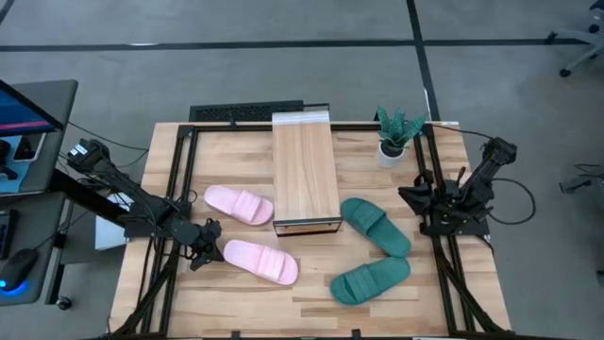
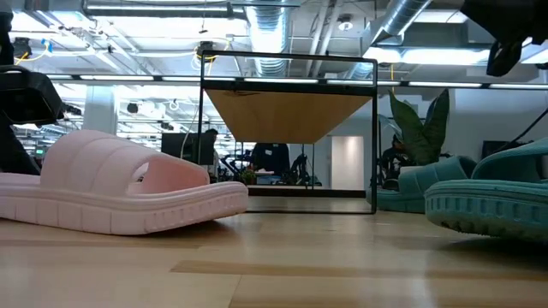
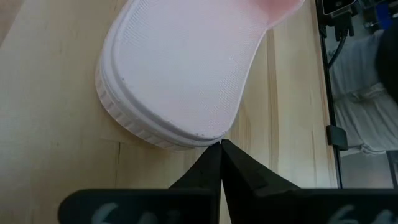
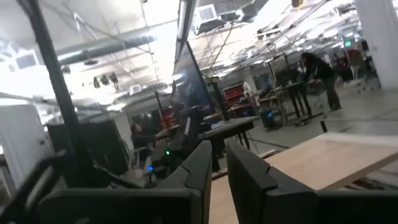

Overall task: Pick and place slides into the shelf
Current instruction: Put the top green slide on the shelf

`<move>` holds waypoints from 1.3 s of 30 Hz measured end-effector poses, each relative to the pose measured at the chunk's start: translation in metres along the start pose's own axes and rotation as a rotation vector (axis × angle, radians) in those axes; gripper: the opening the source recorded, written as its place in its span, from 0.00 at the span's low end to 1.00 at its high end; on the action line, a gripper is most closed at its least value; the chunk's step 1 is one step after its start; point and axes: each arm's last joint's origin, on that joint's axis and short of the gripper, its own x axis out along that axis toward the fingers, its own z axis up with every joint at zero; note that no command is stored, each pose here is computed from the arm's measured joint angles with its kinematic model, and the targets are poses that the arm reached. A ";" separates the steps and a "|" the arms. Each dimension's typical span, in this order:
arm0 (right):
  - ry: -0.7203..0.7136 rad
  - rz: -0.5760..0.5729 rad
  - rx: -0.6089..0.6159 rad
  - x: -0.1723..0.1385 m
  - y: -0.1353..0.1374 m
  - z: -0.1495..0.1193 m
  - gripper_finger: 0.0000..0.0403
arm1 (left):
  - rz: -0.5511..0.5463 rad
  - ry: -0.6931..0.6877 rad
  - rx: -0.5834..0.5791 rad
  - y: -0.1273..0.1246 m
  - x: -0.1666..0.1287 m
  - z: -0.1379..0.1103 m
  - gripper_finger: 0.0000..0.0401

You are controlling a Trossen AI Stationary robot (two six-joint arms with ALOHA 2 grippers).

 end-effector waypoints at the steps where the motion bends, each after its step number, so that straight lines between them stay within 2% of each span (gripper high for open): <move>1: -0.007 -0.007 0.015 0.000 -0.001 0.001 0.11 | 0.000 0.000 0.000 0.000 0.000 0.000 0.00; 4: -0.045 -0.037 0.052 0.002 -0.003 0.006 0.11 | 0.000 0.000 0.000 0.000 0.000 0.000 0.00; 7: -0.089 -0.080 0.015 0.006 -0.005 0.019 0.11 | 0.000 0.000 0.000 0.000 0.000 0.000 0.00; 16: -0.200 -0.254 -0.341 0.017 -0.009 0.092 0.11 | 0.000 0.000 0.000 0.000 0.000 0.000 0.00; 22: -0.165 -0.424 -0.440 0.015 -0.017 0.148 0.11 | 0.000 0.000 0.000 0.000 0.000 0.000 0.00; 26: -0.094 -0.423 -0.519 0.013 -0.019 0.176 0.11 | -0.001 0.000 0.000 0.000 0.000 0.000 0.00; 31: 0.071 -0.400 -0.609 0.011 -0.026 0.202 0.11 | 0.000 0.001 0.000 0.000 0.000 0.000 0.00; 34: 0.157 -0.380 -0.600 0.009 -0.034 0.212 0.11 | 0.000 0.000 0.000 0.000 0.000 0.000 0.00; 39: 0.223 -0.311 -0.510 0.010 -0.048 0.226 0.11 | 0.000 0.000 0.000 0.000 0.000 0.000 0.00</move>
